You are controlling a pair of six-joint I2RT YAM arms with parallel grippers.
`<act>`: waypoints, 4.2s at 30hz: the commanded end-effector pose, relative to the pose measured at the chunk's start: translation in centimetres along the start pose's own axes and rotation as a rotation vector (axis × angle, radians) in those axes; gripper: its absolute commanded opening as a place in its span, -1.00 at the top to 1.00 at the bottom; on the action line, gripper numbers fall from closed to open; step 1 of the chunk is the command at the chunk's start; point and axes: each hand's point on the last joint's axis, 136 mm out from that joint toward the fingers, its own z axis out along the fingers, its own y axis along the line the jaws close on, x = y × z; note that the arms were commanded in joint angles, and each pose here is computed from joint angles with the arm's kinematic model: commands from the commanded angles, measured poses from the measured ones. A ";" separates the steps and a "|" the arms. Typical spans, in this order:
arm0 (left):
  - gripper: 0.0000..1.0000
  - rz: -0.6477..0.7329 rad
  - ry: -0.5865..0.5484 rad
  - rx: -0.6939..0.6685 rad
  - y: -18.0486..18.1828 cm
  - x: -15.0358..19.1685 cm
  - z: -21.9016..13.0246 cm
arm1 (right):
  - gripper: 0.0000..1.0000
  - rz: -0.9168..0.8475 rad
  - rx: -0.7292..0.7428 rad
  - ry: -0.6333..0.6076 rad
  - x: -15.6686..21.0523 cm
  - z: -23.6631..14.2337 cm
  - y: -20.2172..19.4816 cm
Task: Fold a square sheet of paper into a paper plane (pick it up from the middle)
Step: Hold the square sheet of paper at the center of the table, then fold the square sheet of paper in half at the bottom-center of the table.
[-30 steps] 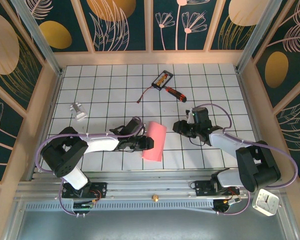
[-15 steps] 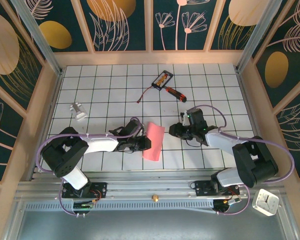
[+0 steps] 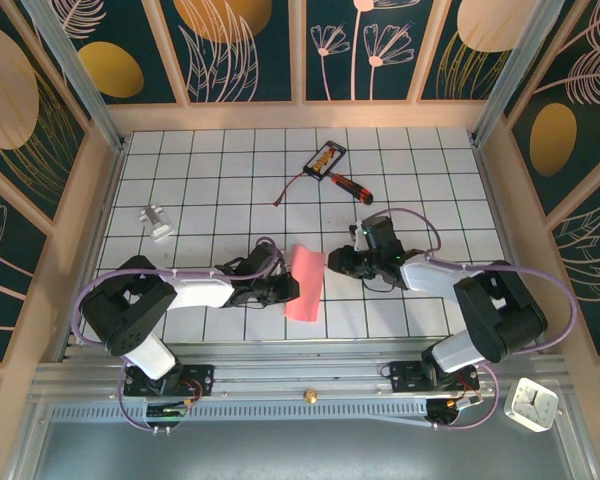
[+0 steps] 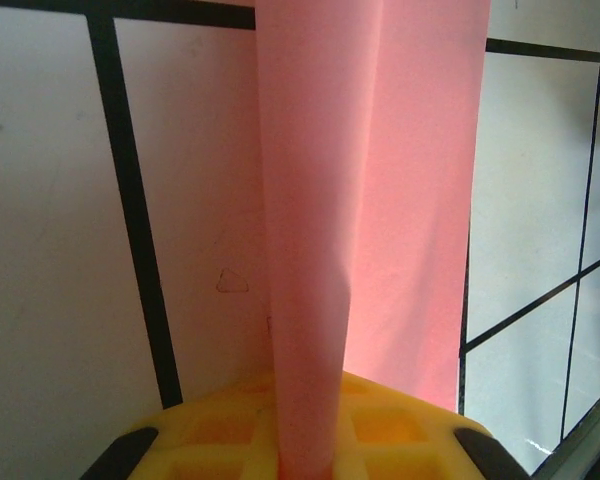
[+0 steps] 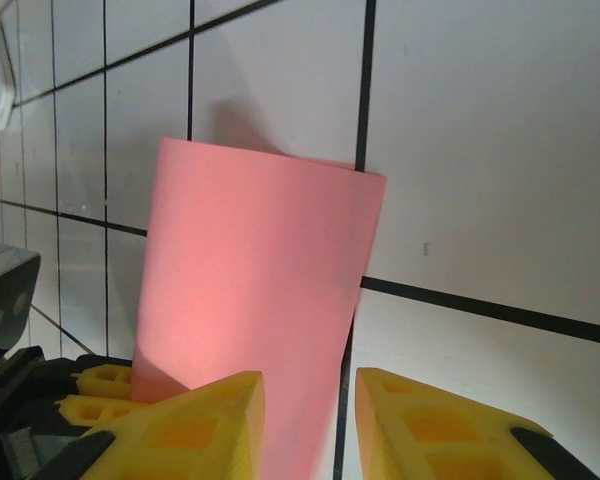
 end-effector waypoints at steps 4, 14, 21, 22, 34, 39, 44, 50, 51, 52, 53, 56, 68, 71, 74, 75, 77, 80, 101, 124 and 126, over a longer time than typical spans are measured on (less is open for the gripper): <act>0.66 -0.015 0.000 0.015 0.1 0.3 -0.1 | 0.42 -0.033 -0.025 -0.009 -1.2 2.2 2.0; 0.59 -0.005 0.012 0.012 0.3 0.6 -0.1 | 0.50 -0.017 0.003 0.041 -0.5 5.1 0.6; 0.10 0.045 -0.014 -0.055 0.5 -0.4 -0.7 | 0.55 0.001 0.032 0.063 0.4 5.7 -0.7; 0.04 0.060 -0.022 -0.075 0.6 -0.7 -0.8 | 0.55 0.002 0.037 0.065 0.5 5.7 -0.8; -0.29 0.150 -0.048 -0.161 -0.5 -3.5 -0.8 | 0.57 0.001 0.044 0.075 1.0 5.9 -1.2; -0.25 0.155 -0.018 -0.164 -0.8 -3.3 -0.3 | 0.57 0.005 0.044 0.076 1.0 6.0 -1.3; -0.02 0.154 -0.008 -0.160 -1.1 -3.2 0.1 | 0.57 0.006 0.033 0.074 0.8 6.1 -1.0; 0.38 0.103 -0.033 -0.056 -2.1 -3.1 0.2 | 0.54 -0.014 0.012 0.055 0.1 5.5 -0.1; 0.42 0.093 -0.033 -0.027 -2.4 -3.0 0.3 | 0.53 -0.019 0.003 0.049 -0.1 5.2 0.2; 0.44 0.088 -0.030 0.001 -2.6 -2.8 0.3 | 0.51 -0.023 -0.007 0.042 -0.3 4.9 0.5; 0.45 0.085 -0.026 0.020 -2.8 -2.7 0.3 | 0.51 -0.028 -0.014 0.037 -0.5 4.7 0.7; 0.50 0.060 -0.020 0.061 -2.4 -2.4 0.2 | 0.48 -0.037 -0.034 0.018 -1.0 3.7 1.3; 0.63 0.008 -0.019 0.141 -1.6 -1.8 -0.1 | 0.44 -0.055 -0.010 -0.001 -0.4 1.1 0.8; 0.69 -0.006 -0.021 0.152 -1.4 -1.6 -0.1 | 0.43 -0.053 -0.020 0.000 -0.4 1.2 1.0; 0.74 -0.015 -0.029 0.155 -1.3 -1.8 -0.2 | 0.43 -0.047 -0.019 0.010 -0.1 1.3 0.8; 0.74 -0.019 -0.031 0.158 -1.3 -1.8 -0.2 | 0.43 -0.042 -0.016 0.014 0.0 1.3 0.7; 0.74 -0.031 -0.035 0.162 -1.3 -1.9 -0.1 | 0.43 -0.030 -0.011 0.024 0.5 1.1 0.5; 0.73 -0.051 -0.035 0.164 -1.2 -1.8 0.0 | 0.45 -0.020 -0.023 0.052 2.2 0.8 1.0; 0.74 -0.089 -0.033 0.149 -0.2 -1.4 0.3 | 0.66 0.018 -0.017 0.170 9.2 1.8 1.7; -0.33 -0.050 0.013 -0.025 0.6 0.9 -2.6 | 0.73 0.106 0.083 0.166 10.9 3.2 -0.8; -0.34 -0.036 0.026 -0.029 0.3 1.3 -2.5 | 0.73 0.107 0.087 0.164 10.8 3.2 -0.9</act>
